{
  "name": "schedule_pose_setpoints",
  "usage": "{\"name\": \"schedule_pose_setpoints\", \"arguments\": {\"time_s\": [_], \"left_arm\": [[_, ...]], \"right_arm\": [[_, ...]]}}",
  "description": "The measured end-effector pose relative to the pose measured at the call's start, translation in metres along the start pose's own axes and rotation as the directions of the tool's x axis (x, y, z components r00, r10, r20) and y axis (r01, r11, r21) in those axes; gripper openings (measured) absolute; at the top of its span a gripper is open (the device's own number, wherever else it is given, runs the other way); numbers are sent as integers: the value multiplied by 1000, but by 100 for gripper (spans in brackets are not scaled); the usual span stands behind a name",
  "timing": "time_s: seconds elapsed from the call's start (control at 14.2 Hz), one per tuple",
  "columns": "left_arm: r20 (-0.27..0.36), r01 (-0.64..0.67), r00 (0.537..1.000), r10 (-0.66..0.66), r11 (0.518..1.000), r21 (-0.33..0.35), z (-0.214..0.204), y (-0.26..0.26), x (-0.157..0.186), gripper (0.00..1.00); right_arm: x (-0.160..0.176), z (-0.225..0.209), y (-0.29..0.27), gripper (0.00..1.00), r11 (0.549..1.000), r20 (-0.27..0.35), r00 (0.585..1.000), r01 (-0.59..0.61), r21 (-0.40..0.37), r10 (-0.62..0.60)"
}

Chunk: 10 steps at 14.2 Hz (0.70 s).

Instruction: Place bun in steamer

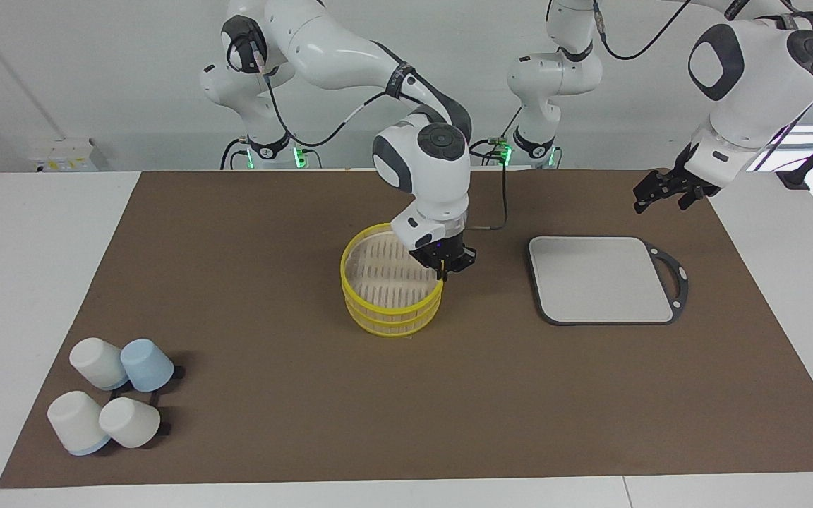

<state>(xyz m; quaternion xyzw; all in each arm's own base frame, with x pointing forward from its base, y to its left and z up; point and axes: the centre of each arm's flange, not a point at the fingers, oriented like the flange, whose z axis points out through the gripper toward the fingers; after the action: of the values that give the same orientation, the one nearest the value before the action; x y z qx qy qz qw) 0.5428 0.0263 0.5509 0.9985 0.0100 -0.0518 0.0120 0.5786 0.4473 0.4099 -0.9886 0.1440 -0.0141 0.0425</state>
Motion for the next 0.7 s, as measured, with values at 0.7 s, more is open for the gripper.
{"name": "schedule_pose_setpoints", "arguments": {"time_s": [0.7], "left_arm": [[-3,-2,1000,2,1000,0,0,1,0,100]], "right_arm": [[-7,5,-4,8,1000,-1,1000,7,-1,-7]]}}
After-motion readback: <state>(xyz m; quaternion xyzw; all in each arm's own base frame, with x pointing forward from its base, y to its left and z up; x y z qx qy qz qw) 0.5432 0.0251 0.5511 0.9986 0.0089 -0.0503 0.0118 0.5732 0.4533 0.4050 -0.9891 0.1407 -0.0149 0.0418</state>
